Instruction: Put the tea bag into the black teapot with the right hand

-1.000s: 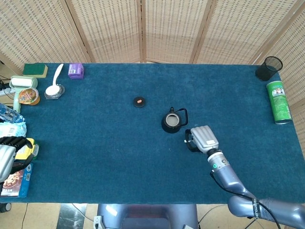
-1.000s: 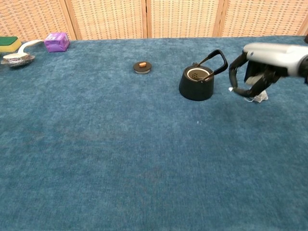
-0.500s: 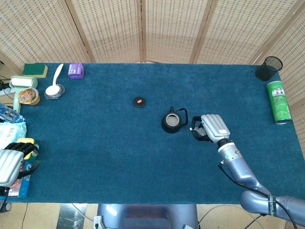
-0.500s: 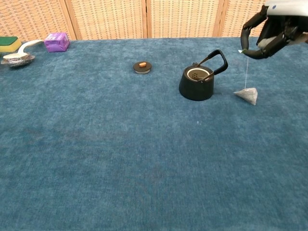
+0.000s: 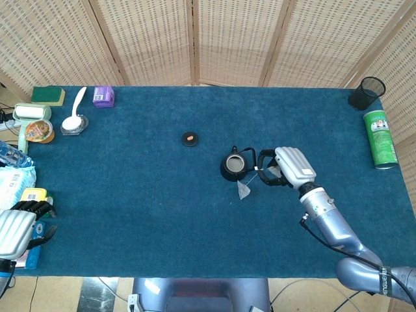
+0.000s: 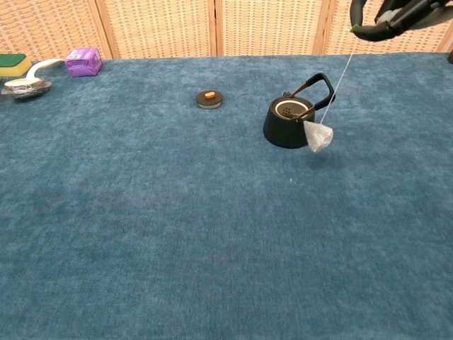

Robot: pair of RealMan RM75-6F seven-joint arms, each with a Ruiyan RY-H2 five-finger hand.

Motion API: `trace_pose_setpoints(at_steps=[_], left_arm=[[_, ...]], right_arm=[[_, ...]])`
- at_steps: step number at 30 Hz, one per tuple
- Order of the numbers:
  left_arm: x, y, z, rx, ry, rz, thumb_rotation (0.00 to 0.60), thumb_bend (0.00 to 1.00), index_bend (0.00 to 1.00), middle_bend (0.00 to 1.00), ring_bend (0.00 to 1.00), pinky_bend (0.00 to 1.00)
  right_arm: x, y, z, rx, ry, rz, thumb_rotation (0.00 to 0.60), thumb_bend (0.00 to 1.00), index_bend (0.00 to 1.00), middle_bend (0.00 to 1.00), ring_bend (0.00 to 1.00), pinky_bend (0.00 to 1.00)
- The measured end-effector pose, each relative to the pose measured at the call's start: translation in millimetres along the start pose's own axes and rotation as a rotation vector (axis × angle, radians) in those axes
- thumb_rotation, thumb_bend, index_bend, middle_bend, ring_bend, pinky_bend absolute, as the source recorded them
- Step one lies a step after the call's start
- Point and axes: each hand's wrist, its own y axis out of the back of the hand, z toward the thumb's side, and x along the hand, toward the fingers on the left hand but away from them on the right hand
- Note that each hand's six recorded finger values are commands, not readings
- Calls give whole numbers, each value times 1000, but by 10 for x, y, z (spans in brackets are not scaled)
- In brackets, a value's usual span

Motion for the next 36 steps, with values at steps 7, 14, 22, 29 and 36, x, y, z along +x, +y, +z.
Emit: trace_pose_setpoints(at_steps=[7, 14, 22, 29, 36], left_arm=[[-25, -2, -16, -3, 6, 3, 600, 333, 479, 448, 381, 348], [-73, -9, -72, -5, 27, 3, 600, 335, 478, 449, 381, 348], [-112, -29, -154, -6, 50, 0, 600, 334, 479, 449, 382, 348], [-126, -63, -191, -7, 58, -10, 600, 334, 479, 449, 381, 348], [-132, -81, -218, -11, 64, -11, 600, 334, 479, 449, 382, 348]], right_arm=[[-42, 131, 221, -42, 44, 4, 600, 489, 631, 1000, 1000, 1000], [-184, 236, 419, -91, 68, 14, 600, 489, 631, 1000, 1000, 1000], [-375, 364, 585, -130, 76, 5, 600, 489, 633, 1000, 1000, 1000], [-442, 235, 550, -134, 56, 38, 600, 489, 633, 1000, 1000, 1000], [-498, -22, 408, -112, 19, 89, 600, 489, 633, 1000, 1000, 1000]])
